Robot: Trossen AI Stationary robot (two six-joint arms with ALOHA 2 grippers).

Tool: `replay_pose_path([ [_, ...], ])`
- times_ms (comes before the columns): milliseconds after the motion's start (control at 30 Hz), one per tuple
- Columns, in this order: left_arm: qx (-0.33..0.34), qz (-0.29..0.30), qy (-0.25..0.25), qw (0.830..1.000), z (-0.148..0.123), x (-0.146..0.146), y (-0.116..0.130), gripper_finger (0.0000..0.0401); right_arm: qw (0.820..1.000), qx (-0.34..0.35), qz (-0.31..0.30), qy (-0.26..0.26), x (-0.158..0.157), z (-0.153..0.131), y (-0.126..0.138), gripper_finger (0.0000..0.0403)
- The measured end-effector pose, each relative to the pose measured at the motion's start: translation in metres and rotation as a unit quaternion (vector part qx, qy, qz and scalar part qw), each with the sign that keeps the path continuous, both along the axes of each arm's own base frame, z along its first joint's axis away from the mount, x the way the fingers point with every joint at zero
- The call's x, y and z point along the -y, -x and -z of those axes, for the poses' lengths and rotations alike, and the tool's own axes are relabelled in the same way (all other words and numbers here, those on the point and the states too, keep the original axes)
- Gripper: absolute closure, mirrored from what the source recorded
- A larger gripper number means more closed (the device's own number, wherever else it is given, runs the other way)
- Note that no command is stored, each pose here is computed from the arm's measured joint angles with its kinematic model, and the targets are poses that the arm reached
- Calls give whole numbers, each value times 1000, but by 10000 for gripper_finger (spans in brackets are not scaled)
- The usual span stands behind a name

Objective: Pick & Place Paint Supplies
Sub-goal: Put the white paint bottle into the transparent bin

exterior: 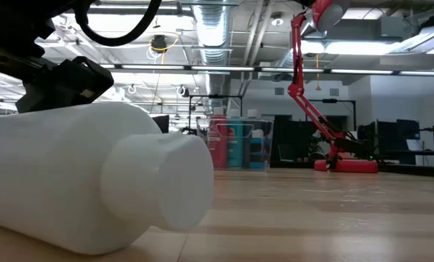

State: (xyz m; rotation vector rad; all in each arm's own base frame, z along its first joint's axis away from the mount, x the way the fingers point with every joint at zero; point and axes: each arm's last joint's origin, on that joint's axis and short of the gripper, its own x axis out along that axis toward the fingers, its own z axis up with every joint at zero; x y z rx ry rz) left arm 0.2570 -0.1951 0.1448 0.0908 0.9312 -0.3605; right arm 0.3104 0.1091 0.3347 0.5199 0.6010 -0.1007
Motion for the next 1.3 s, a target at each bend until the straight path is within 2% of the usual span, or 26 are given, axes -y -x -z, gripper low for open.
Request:
replay_pose_path([
  [767, 10, 2, 4, 1000, -1, 3, 0, 151, 1000, -5, 0, 2, 0, 1, 0, 289],
  [1000, -9, -6, 1, 1000, 12, 5, -1, 151, 1000, -6, 0, 2, 1, 1, 0, 289],
  [1300, -5, -24, 4, 1000, 12, 5, -2, 163, 1000, -7, 1, 2, 1, 1, 1, 290],
])
